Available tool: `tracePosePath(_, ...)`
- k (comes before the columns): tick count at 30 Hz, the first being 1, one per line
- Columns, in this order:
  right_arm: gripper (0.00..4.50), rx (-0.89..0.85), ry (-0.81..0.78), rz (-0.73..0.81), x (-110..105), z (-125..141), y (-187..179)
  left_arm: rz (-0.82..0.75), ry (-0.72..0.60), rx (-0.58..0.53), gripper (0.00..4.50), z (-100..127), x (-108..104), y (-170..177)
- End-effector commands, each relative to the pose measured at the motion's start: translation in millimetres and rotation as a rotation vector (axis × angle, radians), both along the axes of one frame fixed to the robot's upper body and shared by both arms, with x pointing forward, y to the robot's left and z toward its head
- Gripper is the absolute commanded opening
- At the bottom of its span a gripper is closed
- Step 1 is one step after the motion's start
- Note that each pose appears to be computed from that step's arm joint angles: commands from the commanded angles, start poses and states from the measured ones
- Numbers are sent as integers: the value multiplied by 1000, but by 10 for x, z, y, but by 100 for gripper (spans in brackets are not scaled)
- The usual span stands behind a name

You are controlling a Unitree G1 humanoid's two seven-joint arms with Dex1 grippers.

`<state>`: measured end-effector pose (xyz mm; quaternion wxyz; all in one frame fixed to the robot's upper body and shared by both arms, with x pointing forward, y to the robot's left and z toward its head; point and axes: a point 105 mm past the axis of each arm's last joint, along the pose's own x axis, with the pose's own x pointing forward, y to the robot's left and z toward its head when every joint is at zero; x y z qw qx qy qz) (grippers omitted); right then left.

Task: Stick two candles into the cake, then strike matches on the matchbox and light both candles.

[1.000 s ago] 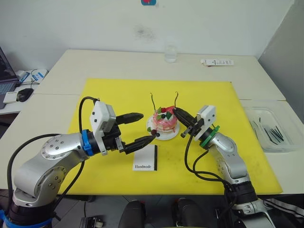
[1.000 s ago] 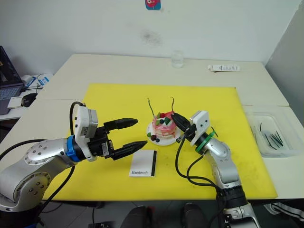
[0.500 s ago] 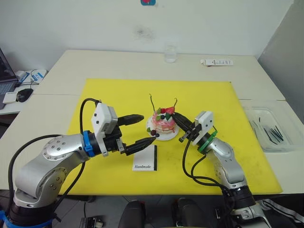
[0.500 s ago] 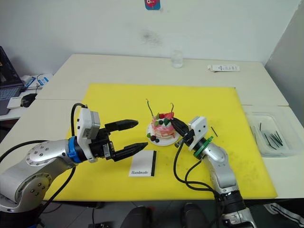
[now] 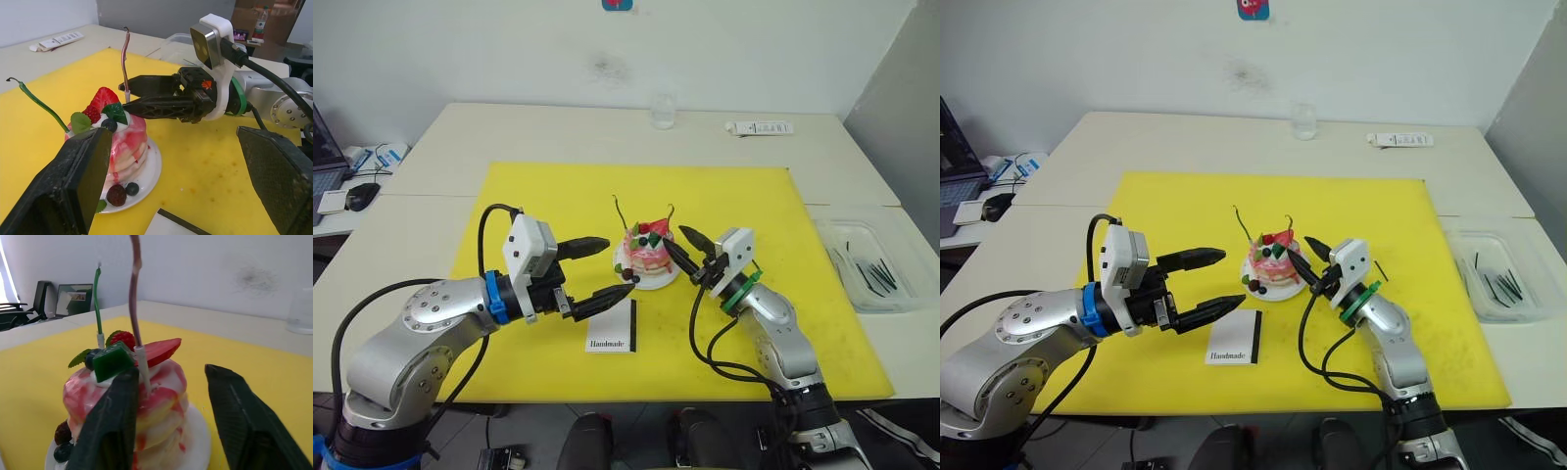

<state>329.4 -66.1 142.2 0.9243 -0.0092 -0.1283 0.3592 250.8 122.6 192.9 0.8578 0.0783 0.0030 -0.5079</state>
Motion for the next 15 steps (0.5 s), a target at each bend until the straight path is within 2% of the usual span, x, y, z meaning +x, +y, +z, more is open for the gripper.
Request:
tracePosePath(1,307,32,-102,-3,-81,336,-18,22,-29,22,450,5,18,12)
tracePosePath(6,307,17,-119,-2,-168,447,-75,68,-15,37,450,-27,87,56)
tracePosePath(10,307,-43,-125,19,-276,525,-208,104,49,34,450,-47,115,159)
tracePosePath(12,307,-125,-92,62,-379,474,-279,106,150,51,450,-106,71,284)
tracePosePath(15,307,-260,-52,112,-529,373,-386,62,368,122,450,-273,-120,495)
